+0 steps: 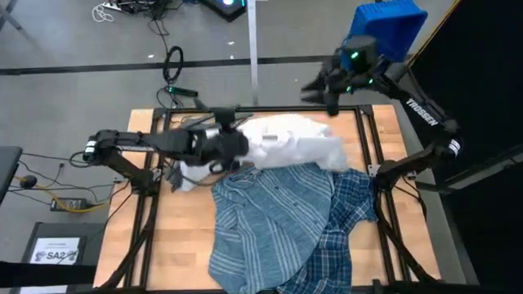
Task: Hang clothes
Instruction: Hang the white shirt on the hanging rack
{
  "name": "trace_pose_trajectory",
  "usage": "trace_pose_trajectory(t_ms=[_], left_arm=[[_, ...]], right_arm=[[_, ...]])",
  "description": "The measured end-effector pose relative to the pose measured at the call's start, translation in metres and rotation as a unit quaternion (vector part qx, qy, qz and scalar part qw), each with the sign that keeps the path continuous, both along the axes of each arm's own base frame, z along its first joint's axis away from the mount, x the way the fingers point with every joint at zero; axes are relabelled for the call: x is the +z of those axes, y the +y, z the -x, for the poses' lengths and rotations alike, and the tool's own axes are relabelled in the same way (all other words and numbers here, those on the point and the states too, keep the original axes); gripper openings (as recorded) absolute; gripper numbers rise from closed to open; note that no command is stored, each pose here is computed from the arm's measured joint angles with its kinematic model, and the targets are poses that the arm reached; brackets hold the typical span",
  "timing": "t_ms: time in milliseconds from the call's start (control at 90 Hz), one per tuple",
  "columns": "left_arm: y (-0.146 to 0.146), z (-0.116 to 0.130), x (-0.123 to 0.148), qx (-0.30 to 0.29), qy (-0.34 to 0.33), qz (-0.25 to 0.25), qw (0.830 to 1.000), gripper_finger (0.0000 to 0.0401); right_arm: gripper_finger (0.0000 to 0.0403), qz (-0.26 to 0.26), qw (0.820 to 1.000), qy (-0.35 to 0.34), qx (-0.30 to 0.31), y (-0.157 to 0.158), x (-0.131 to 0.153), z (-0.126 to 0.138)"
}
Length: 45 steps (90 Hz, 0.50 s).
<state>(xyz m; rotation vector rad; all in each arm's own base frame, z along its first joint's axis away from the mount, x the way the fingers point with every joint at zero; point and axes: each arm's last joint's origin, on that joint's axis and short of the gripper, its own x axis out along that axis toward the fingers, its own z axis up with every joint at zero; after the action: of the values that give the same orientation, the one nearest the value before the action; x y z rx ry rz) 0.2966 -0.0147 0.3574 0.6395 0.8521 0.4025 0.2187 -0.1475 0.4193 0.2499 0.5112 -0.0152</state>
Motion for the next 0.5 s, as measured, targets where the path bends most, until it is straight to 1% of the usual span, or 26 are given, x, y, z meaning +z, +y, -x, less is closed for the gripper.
trace_pose_trajectory(t_ms=[156, 222, 311, 378, 500], left_arm=[[-0.016, -0.001, -0.048, -0.016, 0.0, 0.11, 0.994, 0.0], [-0.021, 0.001, -0.069, -0.018, 0.006, 0.15, 0.988, 0.0], [-0.027, 0.004, -0.094, -0.026, 0.012, 0.216, 0.976, 0.0], [-0.029, 0.006, -0.113, -0.033, 0.017, 0.262, 0.964, 0.0], [-0.033, 0.01, -0.14, -0.048, 0.006, 0.329, 0.943, 0.0]], right_arm=[[0.0137, -0.08, 0.993, 0.082, 0.027, 0.014, -0.072, -0.019], [0.0133, -0.116, 0.988, 0.097, 0.041, 0.021, -0.103, -0.025], [0.0131, -0.176, 0.977, 0.103, 0.054, 0.03, -0.143, -0.028], [0.0131, -0.217, 0.969, 0.102, 0.061, 0.037, -0.168, -0.028], [0.0138, -0.265, 0.957, 0.109, 0.053, 0.047, -0.203, -0.023]])
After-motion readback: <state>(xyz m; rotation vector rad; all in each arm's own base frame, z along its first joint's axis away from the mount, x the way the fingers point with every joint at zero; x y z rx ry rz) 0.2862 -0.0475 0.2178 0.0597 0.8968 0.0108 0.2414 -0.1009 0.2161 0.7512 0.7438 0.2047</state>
